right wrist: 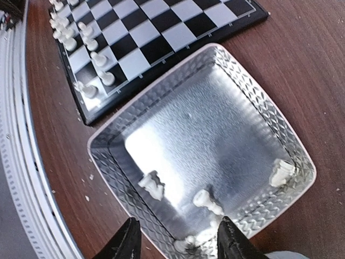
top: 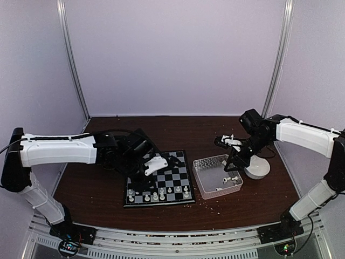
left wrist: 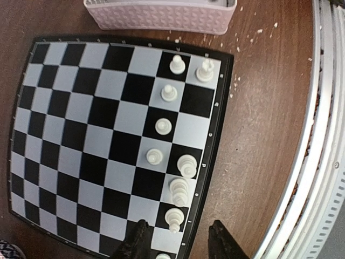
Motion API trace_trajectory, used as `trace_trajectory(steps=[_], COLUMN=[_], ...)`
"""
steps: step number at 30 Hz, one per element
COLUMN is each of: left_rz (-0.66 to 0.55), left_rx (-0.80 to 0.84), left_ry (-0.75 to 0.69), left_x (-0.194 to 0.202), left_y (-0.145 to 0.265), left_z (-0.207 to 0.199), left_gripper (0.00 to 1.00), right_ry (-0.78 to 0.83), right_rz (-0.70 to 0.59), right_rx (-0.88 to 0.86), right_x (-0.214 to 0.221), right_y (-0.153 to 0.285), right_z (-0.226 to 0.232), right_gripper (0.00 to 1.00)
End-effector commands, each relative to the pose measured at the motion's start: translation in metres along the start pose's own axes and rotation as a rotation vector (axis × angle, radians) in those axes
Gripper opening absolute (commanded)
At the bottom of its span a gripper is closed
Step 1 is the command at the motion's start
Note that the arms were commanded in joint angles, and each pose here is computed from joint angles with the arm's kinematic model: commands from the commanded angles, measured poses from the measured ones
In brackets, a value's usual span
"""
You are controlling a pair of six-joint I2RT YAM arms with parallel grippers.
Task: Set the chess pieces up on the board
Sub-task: Place the chess piece on the chessboard, then pick up the chess piece from the storage box.
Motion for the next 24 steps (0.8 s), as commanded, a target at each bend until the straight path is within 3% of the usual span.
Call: trace_trajectory(steps=[1, 8, 16, 24], left_rz=[-0.119, -0.316, -0.475, -0.537], left_rx=[-0.078, -0.171, -0.231, -0.196], left_ry=[-0.05, -0.013, 0.098, 0.157], left_x=[-0.031, -0.074, -0.095, -0.095], left_y=[0.042, 0.062, 0.07, 0.066], left_z=[0.011, 0.034, 0.047, 0.042], left_gripper=[0.38, 0.4, 0.44, 0.45], right_ry=[0.046, 0.252, 0.396, 0.4], right_rz=[0.185, 0.373, 0.538, 0.564], right_rx=[0.143, 0.253, 0.301, 0.325], right_x=[0.017, 0.02, 0.03, 0.033], right_y=[-0.002, -0.017, -0.046, -0.072], right_z=[-0.023, -0.027, -0.032, -0.039], right_gripper=[0.44, 0.41, 0.41, 0.41])
Point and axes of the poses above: each gripper's point midway between its finger pads, its own y axis back along the fingers, its own z axis along the line the jaws close on, x = y × z, the point moved 4 cm from there along y, back along the fingers, and after that the axes turned 14 degrees about -y, right-handed, at the moved point
